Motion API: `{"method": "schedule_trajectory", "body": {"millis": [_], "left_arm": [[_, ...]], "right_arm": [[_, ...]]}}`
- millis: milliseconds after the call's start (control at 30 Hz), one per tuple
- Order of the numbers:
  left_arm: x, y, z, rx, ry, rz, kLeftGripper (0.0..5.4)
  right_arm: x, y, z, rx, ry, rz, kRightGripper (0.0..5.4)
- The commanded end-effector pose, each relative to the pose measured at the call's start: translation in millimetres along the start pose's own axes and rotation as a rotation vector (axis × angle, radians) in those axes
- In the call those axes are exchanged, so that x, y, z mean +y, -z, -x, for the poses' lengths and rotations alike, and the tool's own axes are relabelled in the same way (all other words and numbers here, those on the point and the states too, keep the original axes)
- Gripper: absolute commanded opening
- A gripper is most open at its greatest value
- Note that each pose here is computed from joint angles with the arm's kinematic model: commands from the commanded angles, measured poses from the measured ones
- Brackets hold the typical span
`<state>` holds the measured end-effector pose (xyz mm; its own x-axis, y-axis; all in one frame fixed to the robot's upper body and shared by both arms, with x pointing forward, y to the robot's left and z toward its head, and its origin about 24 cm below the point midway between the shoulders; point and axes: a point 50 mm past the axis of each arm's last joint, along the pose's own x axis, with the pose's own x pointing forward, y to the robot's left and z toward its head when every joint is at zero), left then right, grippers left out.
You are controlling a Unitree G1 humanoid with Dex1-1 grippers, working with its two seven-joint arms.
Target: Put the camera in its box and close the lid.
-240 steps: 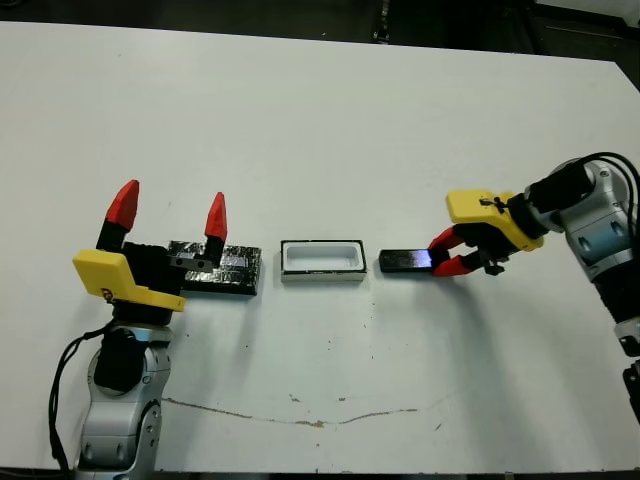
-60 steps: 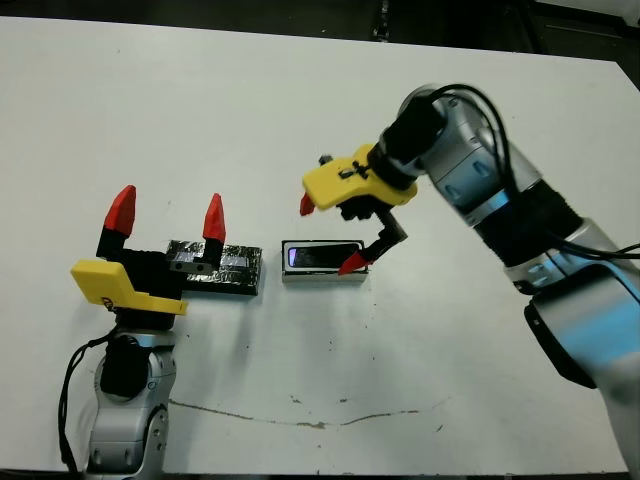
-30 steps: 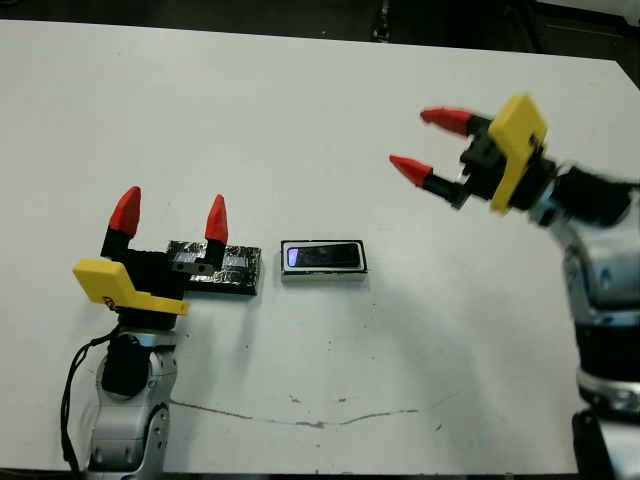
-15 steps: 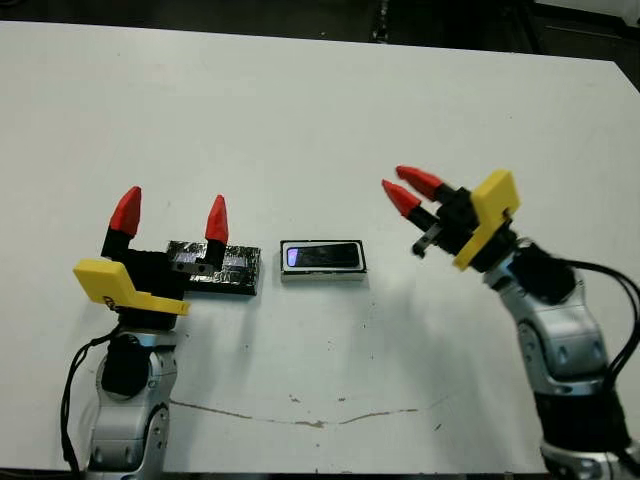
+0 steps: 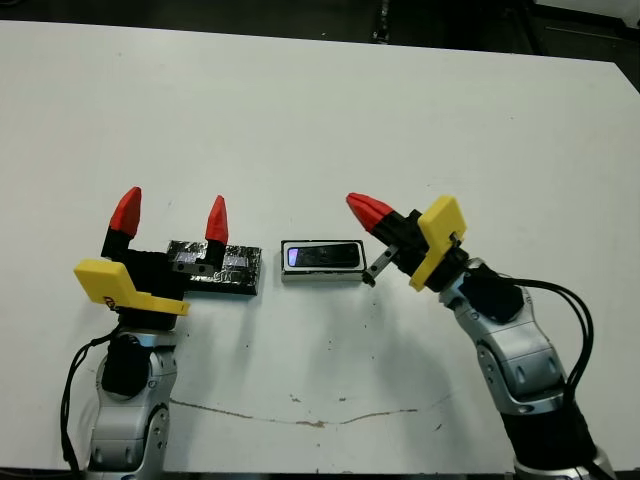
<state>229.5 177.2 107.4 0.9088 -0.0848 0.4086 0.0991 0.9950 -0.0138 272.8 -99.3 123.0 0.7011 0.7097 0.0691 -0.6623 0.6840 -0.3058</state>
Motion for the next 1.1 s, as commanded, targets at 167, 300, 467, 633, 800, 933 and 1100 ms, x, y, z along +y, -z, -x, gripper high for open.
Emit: {"method": "schedule_trajectory", "body": {"millis": [167,300,467,633,800,933,1100], "left_arm": [[0.9,2.9,3,0.016,-0.003,-0.001,5.4],[0.5,2.9,4,0.018,-0.005,-0.001,5.4],[0.2,3.0,4,0.013,-0.003,0.006,5.4],[0.2,2.9,4,0.016,-0.004,0.002,5.4],[0.5,3.0,3,0.016,-0.001,0.0,5.4],[0.9,2.9,4,0.013,0.001,-0.002,5.4],[0.8,2.4,4,0.016,-0.003,0.007,5.4]], "right_arm": [[10.7,16.2,-1.3,0.065,-0.004,-0.004,0.01],[13.0,24.8,-2.7,0.116,-0.007,-0.001,0.01],[14.2,37.1,-3.4,0.17,-0.002,0.006,0.01],[16.7,51.6,-0.4,0.232,-0.004,0.002,0.01],[19.0,63.0,4.5,0.276,0.002,-0.017,0.01],[19.6,71.3,11.0,0.31,0.012,-0.05,0.01],[17.1,78.8,22.1,0.362,0.001,-0.019,0.01]]}}
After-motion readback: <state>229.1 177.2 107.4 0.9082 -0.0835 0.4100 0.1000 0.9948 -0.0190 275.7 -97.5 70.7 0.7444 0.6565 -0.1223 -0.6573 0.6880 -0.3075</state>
